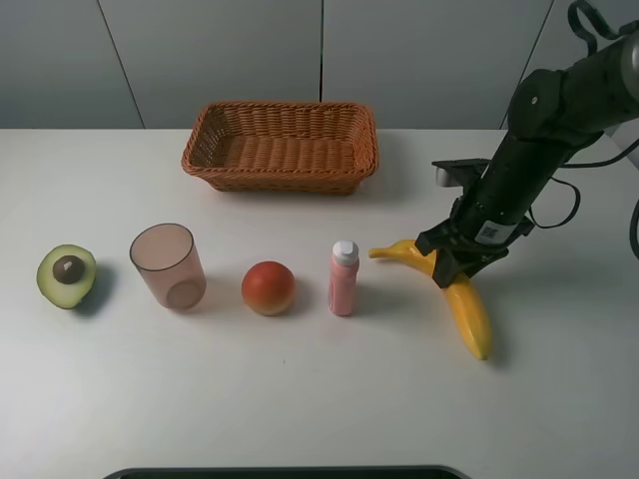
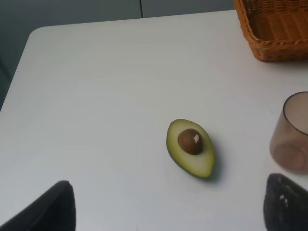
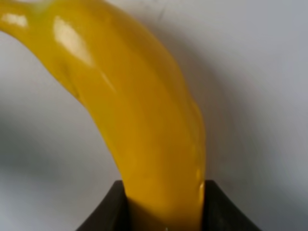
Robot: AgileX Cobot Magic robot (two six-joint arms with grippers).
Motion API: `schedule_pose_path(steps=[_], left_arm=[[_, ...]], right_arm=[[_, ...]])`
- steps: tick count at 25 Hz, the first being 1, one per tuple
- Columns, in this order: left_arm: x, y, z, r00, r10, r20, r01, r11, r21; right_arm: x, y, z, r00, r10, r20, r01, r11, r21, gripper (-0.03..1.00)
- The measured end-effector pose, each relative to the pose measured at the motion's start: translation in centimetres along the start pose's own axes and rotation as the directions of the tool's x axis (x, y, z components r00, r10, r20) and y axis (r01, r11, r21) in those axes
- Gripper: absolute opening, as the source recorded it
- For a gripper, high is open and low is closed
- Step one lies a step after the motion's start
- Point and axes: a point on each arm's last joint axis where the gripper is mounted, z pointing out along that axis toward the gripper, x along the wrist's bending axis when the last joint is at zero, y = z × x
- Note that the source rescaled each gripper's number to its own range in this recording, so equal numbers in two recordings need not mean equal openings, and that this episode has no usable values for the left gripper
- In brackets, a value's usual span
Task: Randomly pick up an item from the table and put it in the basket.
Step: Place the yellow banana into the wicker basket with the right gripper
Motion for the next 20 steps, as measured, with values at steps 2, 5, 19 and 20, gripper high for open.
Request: schedule_pose_path(steps=[2,5,19,20], left_arm=[[0.0,0.0,0.0,1.000,0.000,0.000,0.000,1.000,0.000],[0.0,0.0,0.0,1.000,0.000,0.000,0.000,1.000,0.000],[0.0,0.0,0.0,1.000,0.000,0.000,0.000,1.000,0.000],[0.0,0.0,0.0,1.000,0.000,0.000,0.000,1.000,0.000]], right_arm=[[0.0,0.5,-1.7,0.999,-0.030,0.028,0.031,0.999,-0.030,0.02],[0.2,1.8,-6.4,0.991,-0.077,0.109,0.094,0.982,-0.162,0.02],[2.4,8.6,-20.3,0.792,-0.305,0.528,0.593,0.588,-0.550,0.02],[3.0,9.3,-20.1,0.765,-0.326,0.556,0.631,0.552,-0.546,0.02]])
